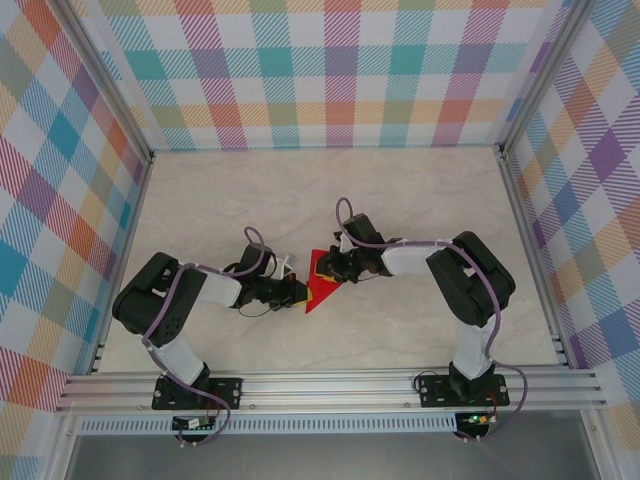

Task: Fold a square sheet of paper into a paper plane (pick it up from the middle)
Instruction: Fourth fold the wing at the center of the table.

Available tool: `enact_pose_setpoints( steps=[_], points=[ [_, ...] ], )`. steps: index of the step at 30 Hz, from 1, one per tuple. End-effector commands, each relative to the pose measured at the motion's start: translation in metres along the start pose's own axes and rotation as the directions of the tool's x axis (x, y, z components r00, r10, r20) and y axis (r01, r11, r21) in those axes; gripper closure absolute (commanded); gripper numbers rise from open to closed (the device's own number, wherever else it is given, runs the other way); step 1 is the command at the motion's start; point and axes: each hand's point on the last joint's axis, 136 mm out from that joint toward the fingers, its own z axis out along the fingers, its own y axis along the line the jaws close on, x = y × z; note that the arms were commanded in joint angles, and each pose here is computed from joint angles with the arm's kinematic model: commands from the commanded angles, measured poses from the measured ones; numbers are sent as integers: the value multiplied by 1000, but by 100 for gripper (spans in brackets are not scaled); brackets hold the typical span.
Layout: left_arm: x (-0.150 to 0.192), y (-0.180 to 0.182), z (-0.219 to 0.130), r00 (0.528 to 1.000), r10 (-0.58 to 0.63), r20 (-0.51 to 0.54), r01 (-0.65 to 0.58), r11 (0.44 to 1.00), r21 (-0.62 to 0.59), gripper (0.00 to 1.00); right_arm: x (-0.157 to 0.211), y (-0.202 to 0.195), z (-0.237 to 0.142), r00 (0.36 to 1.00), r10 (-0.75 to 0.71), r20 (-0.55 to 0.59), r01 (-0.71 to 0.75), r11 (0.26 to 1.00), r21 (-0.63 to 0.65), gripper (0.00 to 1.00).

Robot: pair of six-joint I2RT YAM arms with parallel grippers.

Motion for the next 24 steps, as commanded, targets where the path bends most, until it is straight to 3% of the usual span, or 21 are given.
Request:
enact_pose_setpoints(
  steps=[1, 5, 11, 24],
  points=[
    [1, 22, 5, 1000, -28, -5, 28, 997, -75, 99, 3, 14, -5, 1000, -14, -13, 13, 998, -67, 80],
    [1, 28, 6, 998, -57, -11, 56, 995, -88, 99, 3, 21, -1, 999, -22, -36, 18, 995, -99, 80],
    [1, 32, 7, 997, -72, -10, 70, 993, -95, 98, -3, 0, 11, 999, 34, -25, -35, 999, -25, 81],
    [4, 29, 0, 999, -53, 5, 53, 994, -98, 86, -6, -18, 17, 998, 62, -24, -62, 998, 21, 82]
  ],
)
